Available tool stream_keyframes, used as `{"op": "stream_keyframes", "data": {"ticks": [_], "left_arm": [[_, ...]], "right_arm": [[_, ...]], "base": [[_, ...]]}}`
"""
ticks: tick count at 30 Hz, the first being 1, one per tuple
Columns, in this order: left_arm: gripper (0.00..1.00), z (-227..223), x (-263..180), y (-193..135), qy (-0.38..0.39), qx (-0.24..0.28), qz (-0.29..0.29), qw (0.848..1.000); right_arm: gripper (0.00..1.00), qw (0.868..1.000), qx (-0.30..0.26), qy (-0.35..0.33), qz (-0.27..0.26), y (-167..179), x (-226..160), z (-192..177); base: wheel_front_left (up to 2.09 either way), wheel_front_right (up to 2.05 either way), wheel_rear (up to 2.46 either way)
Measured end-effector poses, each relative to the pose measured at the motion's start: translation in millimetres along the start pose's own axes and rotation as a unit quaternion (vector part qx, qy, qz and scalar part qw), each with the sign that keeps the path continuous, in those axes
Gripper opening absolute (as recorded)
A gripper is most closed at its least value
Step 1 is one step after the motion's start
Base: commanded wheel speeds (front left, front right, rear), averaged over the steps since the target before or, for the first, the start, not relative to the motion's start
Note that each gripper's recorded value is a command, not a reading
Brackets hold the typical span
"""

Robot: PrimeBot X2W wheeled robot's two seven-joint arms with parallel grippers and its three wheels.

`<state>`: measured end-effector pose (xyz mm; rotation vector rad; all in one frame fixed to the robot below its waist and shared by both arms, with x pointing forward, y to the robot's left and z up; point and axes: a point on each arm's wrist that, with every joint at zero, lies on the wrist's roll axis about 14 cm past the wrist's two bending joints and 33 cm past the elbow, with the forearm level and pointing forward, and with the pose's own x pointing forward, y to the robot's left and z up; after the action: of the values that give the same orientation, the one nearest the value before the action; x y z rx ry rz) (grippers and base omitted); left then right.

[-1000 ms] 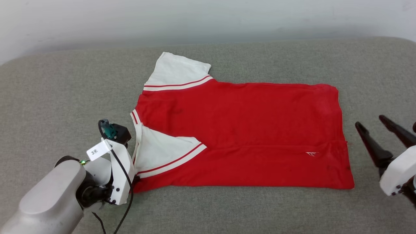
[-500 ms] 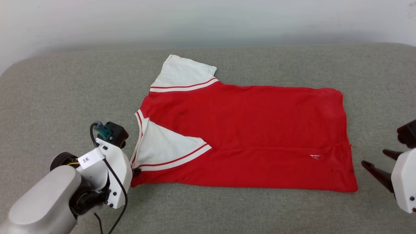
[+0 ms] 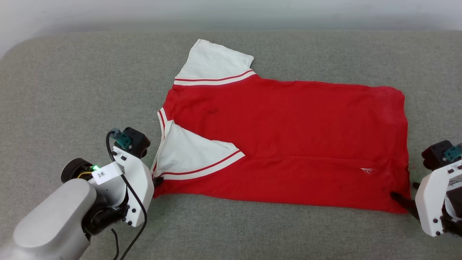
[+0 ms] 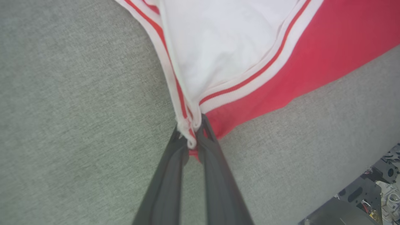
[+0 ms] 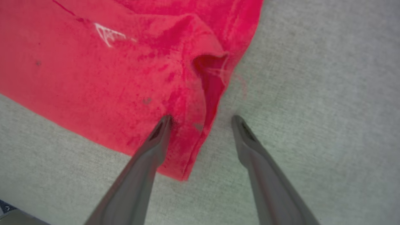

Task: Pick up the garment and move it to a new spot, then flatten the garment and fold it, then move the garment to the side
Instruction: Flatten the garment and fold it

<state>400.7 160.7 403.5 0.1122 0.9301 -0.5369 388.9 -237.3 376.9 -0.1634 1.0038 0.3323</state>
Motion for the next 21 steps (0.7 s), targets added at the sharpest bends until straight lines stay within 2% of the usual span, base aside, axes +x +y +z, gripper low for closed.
{"op": "stream_keyframes", "data": {"ticks": [4,7,9,21], "left_arm": [[0.00,-3.4,3.5,1.1,0.001,-0.006,-0.001,1.000],[0.00,-5.0,2.7,0.8,-0.004,-0.009,0.001,1.000],[0.00,-10.6,1.0,-0.9,-0.005,-0.015,0.001,1.000],[0.00,-21.9,-31.3,-14.2,-0.044,-0.033,0.007,0.998]], "right_arm": [[1.00,1.000,0.012,0.022,0.007,3.4,13.4,-15.5],[1.00,1.000,0.027,0.009,0.008,4.5,15.0,-17.9],[0.00,0.999,0.033,-0.012,0.007,4.8,13.3,-15.8],[0.00,0.991,0.039,-0.127,0.006,6.0,-28.8,2.8]], "base": [[0.00,0.00,0.00],[0.00,0.00,0.00],[0.00,0.00,0.00],[0.00,0.00,0.00]]}}
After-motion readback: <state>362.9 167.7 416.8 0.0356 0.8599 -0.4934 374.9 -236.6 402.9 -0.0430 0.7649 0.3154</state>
